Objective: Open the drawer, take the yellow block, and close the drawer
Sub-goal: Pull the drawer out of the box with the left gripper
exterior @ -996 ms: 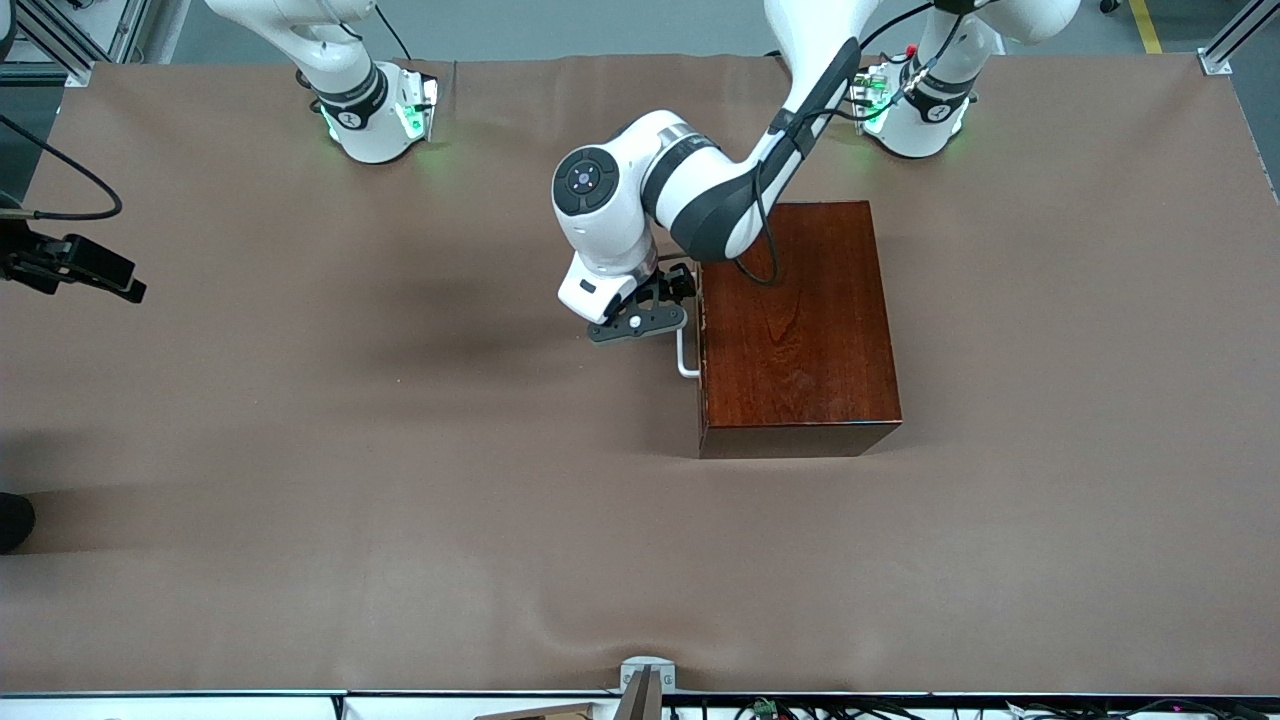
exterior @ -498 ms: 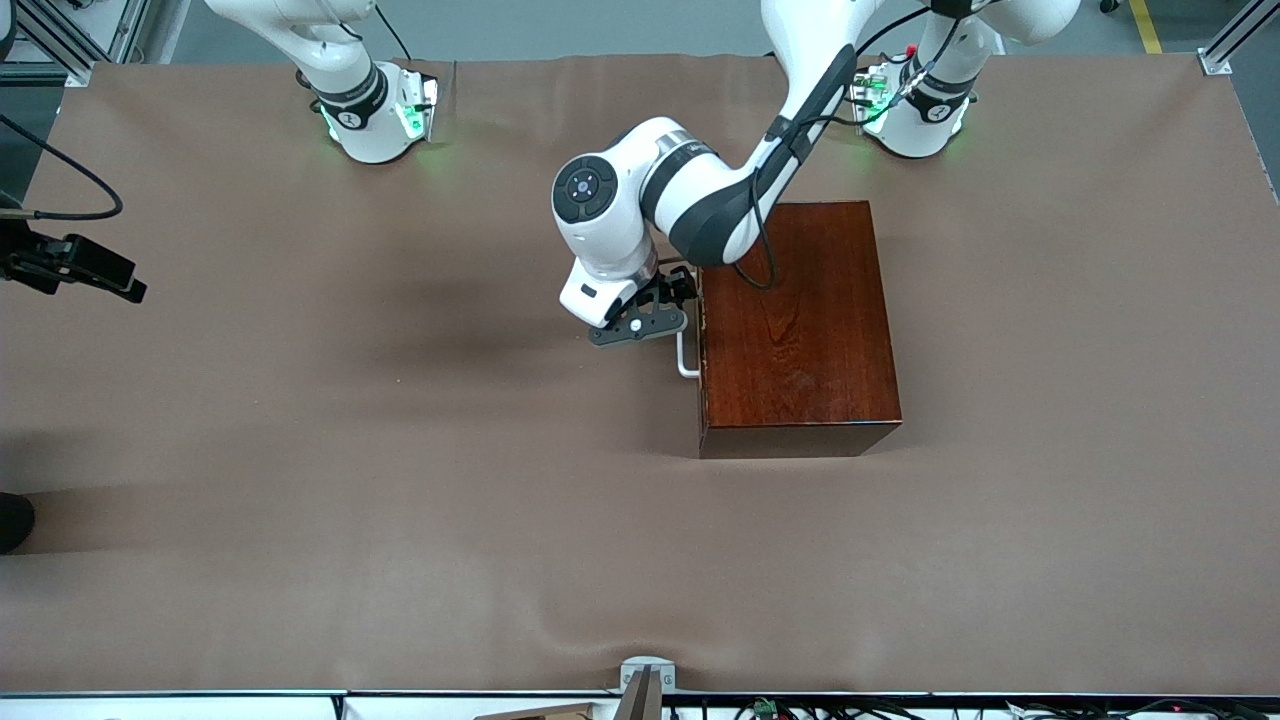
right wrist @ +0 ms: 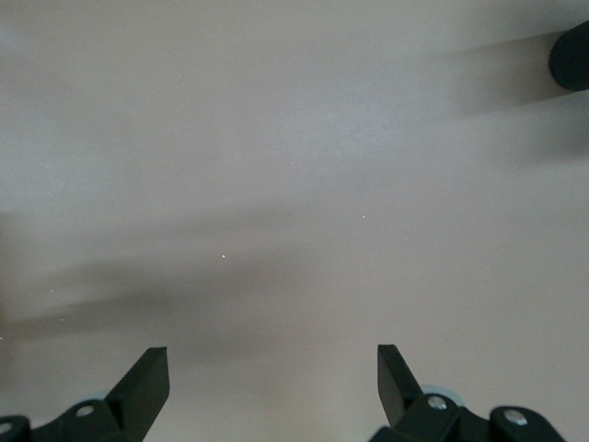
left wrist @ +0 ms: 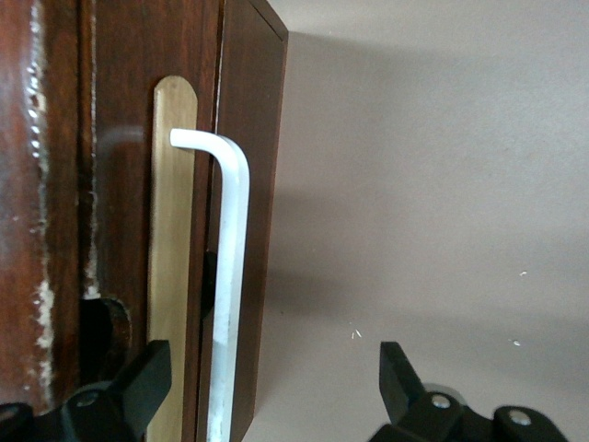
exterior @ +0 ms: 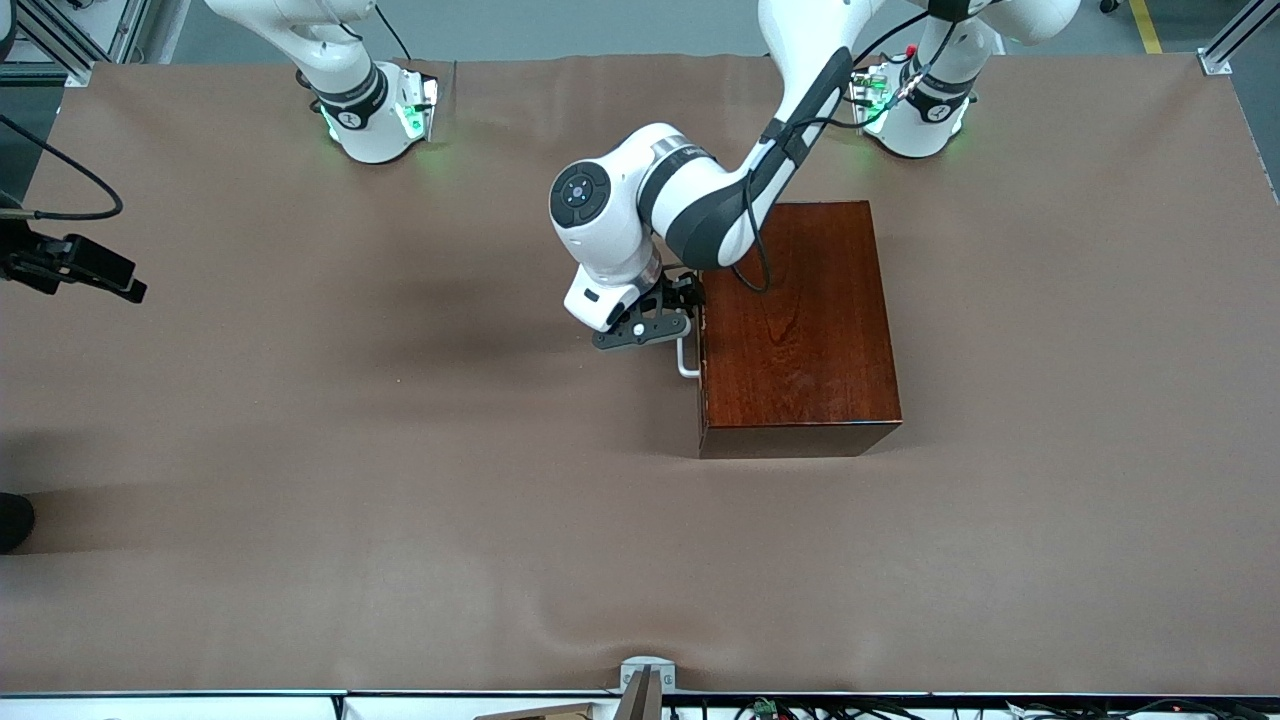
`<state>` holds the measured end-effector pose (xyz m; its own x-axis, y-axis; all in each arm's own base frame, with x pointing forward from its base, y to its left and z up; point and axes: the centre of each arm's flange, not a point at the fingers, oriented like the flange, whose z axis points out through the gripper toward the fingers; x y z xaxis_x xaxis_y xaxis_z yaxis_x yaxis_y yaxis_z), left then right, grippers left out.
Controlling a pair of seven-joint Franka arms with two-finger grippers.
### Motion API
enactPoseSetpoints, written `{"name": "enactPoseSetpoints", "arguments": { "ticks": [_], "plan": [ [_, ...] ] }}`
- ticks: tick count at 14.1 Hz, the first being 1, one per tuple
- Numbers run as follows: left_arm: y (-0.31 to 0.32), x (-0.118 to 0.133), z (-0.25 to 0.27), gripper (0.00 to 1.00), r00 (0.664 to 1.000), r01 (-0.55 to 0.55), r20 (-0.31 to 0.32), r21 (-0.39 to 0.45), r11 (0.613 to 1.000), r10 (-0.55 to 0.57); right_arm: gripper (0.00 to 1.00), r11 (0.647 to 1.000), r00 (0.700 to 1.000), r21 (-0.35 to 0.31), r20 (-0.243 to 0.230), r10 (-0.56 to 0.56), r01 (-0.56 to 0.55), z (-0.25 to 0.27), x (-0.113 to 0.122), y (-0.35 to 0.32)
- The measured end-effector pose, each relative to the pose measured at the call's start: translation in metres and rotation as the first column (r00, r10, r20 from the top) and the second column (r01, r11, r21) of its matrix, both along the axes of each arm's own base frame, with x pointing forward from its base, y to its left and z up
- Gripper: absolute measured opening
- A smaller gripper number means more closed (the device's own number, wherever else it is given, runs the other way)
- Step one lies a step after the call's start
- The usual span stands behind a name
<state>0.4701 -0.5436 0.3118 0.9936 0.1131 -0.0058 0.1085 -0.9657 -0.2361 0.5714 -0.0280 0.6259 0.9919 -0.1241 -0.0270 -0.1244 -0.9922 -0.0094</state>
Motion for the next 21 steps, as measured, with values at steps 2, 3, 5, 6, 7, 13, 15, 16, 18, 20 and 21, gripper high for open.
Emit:
{"name": "enactPoseSetpoints", "arguments": {
  "ticks": [2, 3, 5, 6, 7, 13, 15, 16, 18, 20, 21],
  "plan": [
    [-0.001, -0.001, -0.009, 1.00, 1.000, 0.002, -0.006, 0.009, 1.000, -0.002, 1.00, 1.000, 1.000, 0.000, 0.000, 0.000, 0.000, 0.000, 0.000, 0.000],
    [-0.002, -0.002, -0.009, 1.00, 1.000, 0.005, -0.006, 0.011, 1.000, -0.005, 1.00, 1.000, 1.000, 0.000, 0.000, 0.001, -0.001, 0.000, 0.000, 0.000],
    [-0.003, -0.003, -0.010, 1.00, 1.000, 0.008, -0.006, 0.012, 1.000, -0.008, 1.00, 1.000, 1.000, 0.000, 0.000, 0.001, -0.001, 0.000, 0.000, 0.001],
    [-0.004, -0.003, -0.010, 1.00, 1.000, 0.009, -0.006, 0.012, 1.000, -0.008, 1.00, 1.000, 1.000, 0.000, 0.000, 0.001, -0.001, 0.000, 0.000, 0.001],
    [-0.004, -0.003, -0.010, 1.00, 1.000, 0.009, -0.005, 0.011, 1.000, -0.009, 1.00, 1.000, 1.000, 0.000, 0.000, 0.001, -0.001, 0.000, 0.000, 0.001],
    [-0.008, -0.001, -0.021, 1.00, 1.000, 0.015, 0.011, -0.009, 1.000, -0.015, 1.00, 1.000, 1.000, 0.000, 0.000, 0.002, -0.002, 0.000, 0.000, 0.001],
    [-0.008, -0.001, -0.023, 1.00, 1.000, 0.015, 0.010, -0.008, 1.000, -0.015, 1.00, 1.000, 1.000, 0.000, 0.000, 0.002, -0.002, 0.000, 0.000, 0.001],
    [-0.008, -0.001, -0.023, 1.00, 1.000, 0.015, 0.011, -0.009, 1.000, -0.015, 1.00, 1.000, 1.000, 0.000, 0.000, 0.002, -0.002, 0.000, 0.000, 0.001],
    [-0.009, -0.001, -0.023, 1.00, 1.000, 0.016, 0.013, -0.012, 1.000, -0.016, 1.00, 1.000, 1.000, 0.000, 0.000, 0.002, -0.002, 0.000, 0.000, 0.001],
    [-0.009, 0.000, -0.023, 1.00, 1.000, 0.011, 0.017, -0.015, 1.000, -0.011, 1.00, 1.000, 1.000, 0.000, 0.000, 0.002, -0.002, 0.000, 0.000, 0.001],
    [-0.010, 0.000, -0.022, 1.00, 1.000, 0.004, 0.022, -0.019, 1.000, -0.004, 1.00, 1.000, 1.000, 0.000, 0.000, 0.002, -0.002, 0.000, 0.000, 0.001]
  ]
}}
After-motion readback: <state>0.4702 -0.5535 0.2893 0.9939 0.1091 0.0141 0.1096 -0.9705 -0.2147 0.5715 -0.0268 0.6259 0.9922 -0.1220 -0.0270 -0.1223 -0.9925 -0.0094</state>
